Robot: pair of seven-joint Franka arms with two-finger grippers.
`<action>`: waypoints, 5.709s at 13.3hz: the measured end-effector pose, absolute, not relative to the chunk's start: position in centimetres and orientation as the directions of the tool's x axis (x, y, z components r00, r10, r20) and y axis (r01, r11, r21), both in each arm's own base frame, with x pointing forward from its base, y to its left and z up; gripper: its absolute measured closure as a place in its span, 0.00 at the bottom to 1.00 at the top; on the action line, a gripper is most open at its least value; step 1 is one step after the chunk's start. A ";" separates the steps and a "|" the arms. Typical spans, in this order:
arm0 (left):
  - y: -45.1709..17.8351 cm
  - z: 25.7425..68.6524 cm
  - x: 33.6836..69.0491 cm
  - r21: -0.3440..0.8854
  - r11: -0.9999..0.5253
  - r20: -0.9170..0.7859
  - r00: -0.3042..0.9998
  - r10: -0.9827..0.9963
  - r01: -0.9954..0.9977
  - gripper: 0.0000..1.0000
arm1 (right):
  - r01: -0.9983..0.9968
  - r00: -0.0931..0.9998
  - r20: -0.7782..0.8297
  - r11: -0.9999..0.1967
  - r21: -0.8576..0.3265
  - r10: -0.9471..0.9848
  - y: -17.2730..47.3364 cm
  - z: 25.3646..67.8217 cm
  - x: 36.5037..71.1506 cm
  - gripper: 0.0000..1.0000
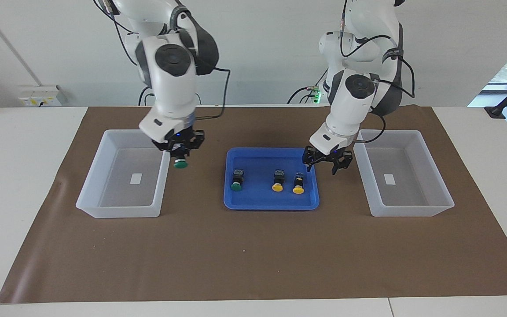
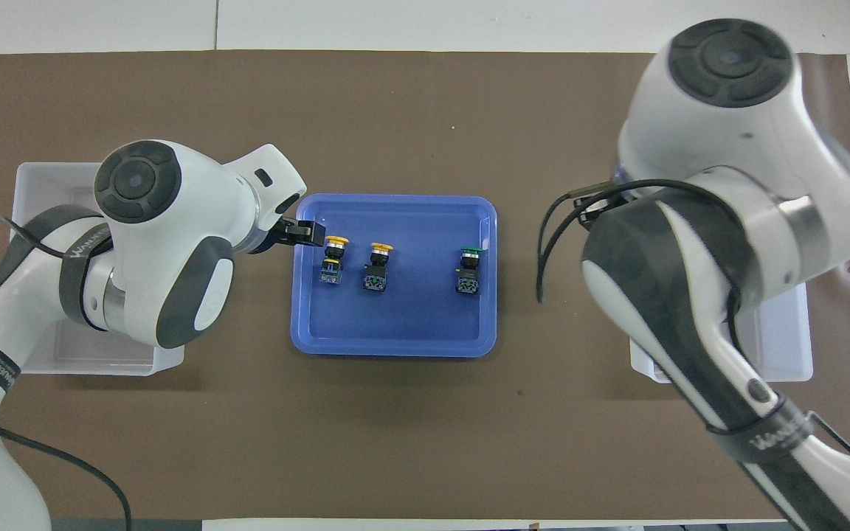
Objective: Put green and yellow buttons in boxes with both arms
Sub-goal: 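Carry the green button into the right box with the right gripper, then release the green button and return the right gripper to the other green, then grasp the second green button with the right gripper while the left lifts yellow, then lower the yellow button into the left box while the right lifts green, then release the green button in the right box while the left releases yellow, then reach the left gripper to the last yellow button while the right withdraws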
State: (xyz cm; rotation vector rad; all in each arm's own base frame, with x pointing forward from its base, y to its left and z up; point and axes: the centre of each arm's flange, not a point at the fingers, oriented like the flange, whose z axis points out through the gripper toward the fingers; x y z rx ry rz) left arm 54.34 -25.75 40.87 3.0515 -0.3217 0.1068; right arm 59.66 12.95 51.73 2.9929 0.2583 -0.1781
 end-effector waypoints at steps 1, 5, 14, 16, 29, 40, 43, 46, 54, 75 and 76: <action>-26.8 39.9 53.9 0.068 -0.975 0.081 0.975 -0.206 -0.211 0.15 | 0.191 0.974 -0.141 -0.978 0.085 0.178 7.9 51.4 60.1 0.55; -28.7 37.2 53.4 0.074 -0.974 0.081 0.975 -0.208 -0.214 0.15 | 0.189 0.978 -0.101 -0.981 0.050 0.183 -1.7 44.2 58.6 0.55; -28.3 33.6 52.9 0.074 -0.980 0.068 0.982 -0.177 -0.182 0.19 | 0.165 0.986 -0.032 -0.986 0.041 0.163 -4.3 35.6 53.0 0.30; -28.8 33.1 52.8 0.077 -0.981 0.069 0.982 -0.174 -0.179 0.19 | 0.164 0.985 -0.050 -0.986 0.024 0.163 -3.6 38.8 54.2 0.07; -29.0 31.6 52.0 0.071 -0.982 0.045 0.984 -0.171 -0.174 0.34 | -0.070 0.993 0.089 -0.995 -0.065 -0.075 30.3 42.1 58.2 0.00; -29.6 31.6 51.7 0.072 -0.982 0.044 0.984 -0.172 -0.175 0.68 | -0.057 0.997 0.046 -0.997 -0.043 -0.059 32.8 31.8 54.6 0.16; -29.5 31.7 51.8 0.071 -0.982 0.045 0.985 -0.169 -0.172 0.68 | -0.057 0.997 0.047 -0.997 -0.045 -0.059 32.8 31.7 54.6 0.38; -28.5 34.4 52.3 0.070 -0.986 0.030 0.989 -0.146 -0.148 0.68 | -0.045 0.998 0.050 -0.998 -0.036 -0.047 32.9 31.6 54.4 0.42; -9.6 49.0 55.0 0.112 -0.986 -0.030 0.991 -0.129 -0.125 0.68 | 0.007 0.998 0.067 -0.999 -0.039 0.004 33.3 28.9 52.3 0.57; -2.1 49.5 55.8 0.120 -0.954 0.010 0.961 -0.277 -0.276 0.00 | 0.157 0.986 -0.057 -0.986 0.048 0.154 -3.5 39.2 54.7 0.27; -6.8 50.0 55.7 0.117 -0.960 0.013 0.967 -0.254 -0.254 0.00 | 0.144 0.988 -0.061 -0.989 0.033 0.142 -3.5 40.8 54.9 0.14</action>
